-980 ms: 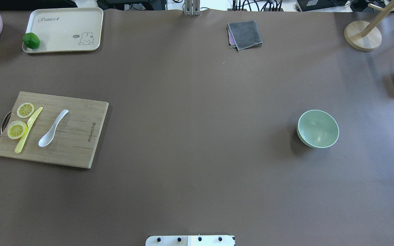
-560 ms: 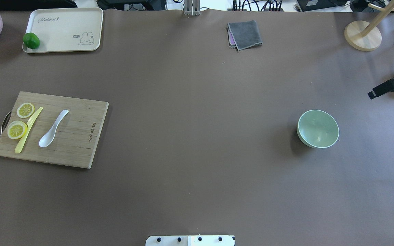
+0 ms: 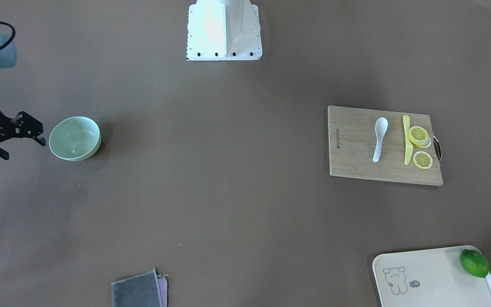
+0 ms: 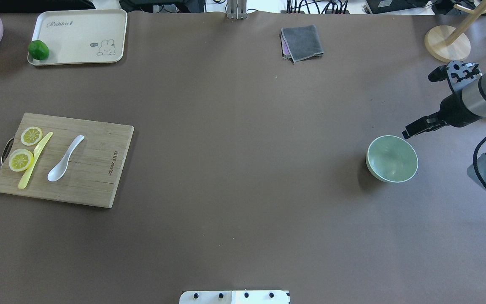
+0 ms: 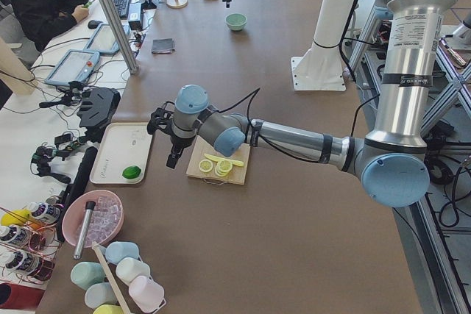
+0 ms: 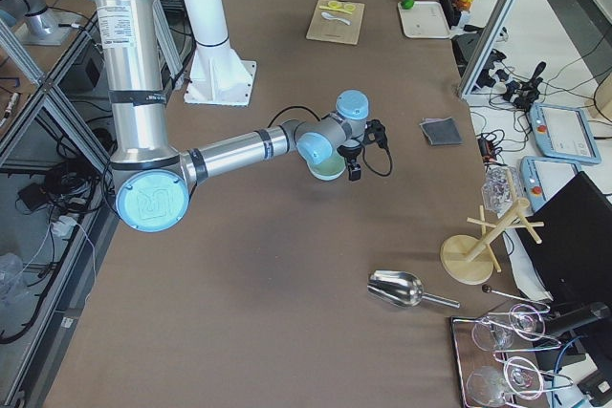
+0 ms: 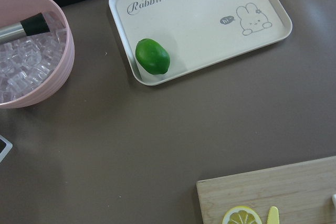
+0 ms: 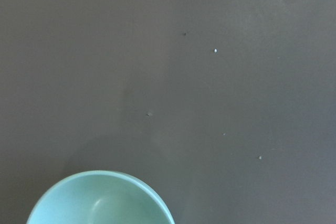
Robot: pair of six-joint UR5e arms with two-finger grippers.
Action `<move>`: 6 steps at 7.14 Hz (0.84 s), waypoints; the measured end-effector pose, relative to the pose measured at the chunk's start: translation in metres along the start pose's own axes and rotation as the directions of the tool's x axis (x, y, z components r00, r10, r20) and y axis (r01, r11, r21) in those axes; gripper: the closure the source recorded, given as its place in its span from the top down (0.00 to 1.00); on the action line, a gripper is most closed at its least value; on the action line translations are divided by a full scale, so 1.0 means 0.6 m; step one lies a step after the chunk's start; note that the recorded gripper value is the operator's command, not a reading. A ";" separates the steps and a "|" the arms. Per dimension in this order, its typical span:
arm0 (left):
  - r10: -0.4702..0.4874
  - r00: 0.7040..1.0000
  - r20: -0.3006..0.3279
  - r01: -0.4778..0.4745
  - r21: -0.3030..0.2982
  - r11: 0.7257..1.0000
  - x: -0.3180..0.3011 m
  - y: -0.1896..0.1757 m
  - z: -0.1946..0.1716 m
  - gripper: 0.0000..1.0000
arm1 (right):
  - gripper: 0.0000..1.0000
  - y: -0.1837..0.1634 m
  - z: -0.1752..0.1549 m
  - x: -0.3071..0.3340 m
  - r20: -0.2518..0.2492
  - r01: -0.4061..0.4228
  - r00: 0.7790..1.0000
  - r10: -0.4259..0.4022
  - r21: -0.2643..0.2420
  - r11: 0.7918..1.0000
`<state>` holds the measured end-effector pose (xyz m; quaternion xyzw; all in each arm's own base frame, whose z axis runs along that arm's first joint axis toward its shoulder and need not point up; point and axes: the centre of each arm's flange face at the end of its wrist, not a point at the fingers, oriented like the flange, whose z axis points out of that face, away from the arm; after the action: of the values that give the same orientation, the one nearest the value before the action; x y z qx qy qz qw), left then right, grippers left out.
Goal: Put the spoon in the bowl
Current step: 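Reach the right gripper down to the rim of the pale green bowl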
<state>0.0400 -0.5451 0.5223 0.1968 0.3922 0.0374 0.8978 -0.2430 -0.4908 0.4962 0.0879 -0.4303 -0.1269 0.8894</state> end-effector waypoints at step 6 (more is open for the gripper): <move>0.009 1.000 -0.003 -0.009 -0.003 1.000 0.001 -0.005 0.007 0.98 | 0.00 0.036 0.094 -0.012 0.012 0.019 1.000 -0.018 -0.083 0.996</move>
<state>0.0430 -0.5492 0.5232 0.1971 0.3925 0.0423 0.8974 -0.2886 -0.4709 0.5315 0.0540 -0.4288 -0.1537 0.8886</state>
